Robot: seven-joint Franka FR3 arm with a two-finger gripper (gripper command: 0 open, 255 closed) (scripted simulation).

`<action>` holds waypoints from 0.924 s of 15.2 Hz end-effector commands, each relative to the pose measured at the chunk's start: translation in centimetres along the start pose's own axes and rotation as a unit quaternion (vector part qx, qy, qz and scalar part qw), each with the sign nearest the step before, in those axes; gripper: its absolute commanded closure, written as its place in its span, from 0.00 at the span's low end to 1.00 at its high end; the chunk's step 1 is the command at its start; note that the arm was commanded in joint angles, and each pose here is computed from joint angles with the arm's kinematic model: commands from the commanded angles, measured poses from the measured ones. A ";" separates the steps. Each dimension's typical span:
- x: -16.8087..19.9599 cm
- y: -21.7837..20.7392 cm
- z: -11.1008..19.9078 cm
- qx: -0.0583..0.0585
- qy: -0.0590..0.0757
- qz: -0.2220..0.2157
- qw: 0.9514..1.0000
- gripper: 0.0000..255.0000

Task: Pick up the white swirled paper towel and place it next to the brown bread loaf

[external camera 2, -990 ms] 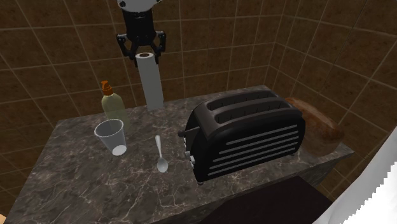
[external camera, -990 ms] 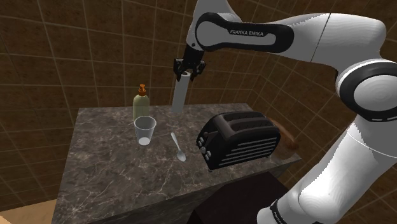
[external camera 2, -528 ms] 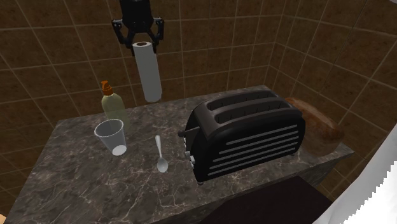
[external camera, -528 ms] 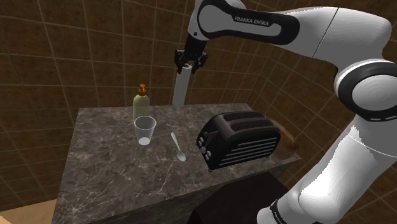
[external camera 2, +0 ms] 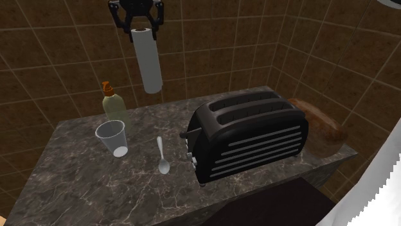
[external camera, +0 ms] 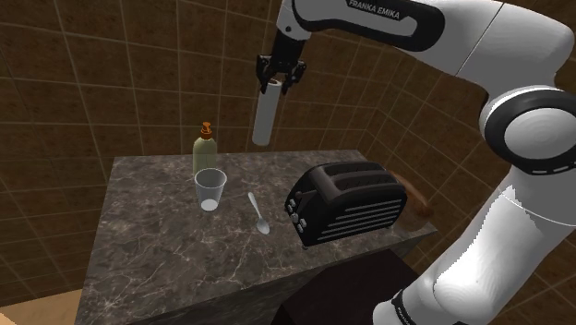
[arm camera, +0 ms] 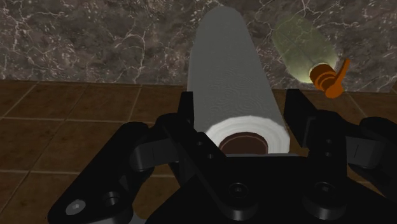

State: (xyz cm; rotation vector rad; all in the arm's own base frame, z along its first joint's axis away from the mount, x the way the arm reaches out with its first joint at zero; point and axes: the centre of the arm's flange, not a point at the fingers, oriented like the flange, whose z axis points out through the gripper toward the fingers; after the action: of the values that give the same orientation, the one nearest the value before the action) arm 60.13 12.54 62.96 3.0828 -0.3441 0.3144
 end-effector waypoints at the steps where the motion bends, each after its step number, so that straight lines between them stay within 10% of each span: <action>1: 0.2 -0.1 -1.0 0.000 0.000 0.000 1.000 1.00; 14: 1.2 2.6 -6.6 0.000 0.000 0.000 1.000 1.00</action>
State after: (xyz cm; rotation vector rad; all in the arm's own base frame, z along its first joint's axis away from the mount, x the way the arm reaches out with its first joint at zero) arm 59.84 11.03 69.56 3.0824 -0.3451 0.3134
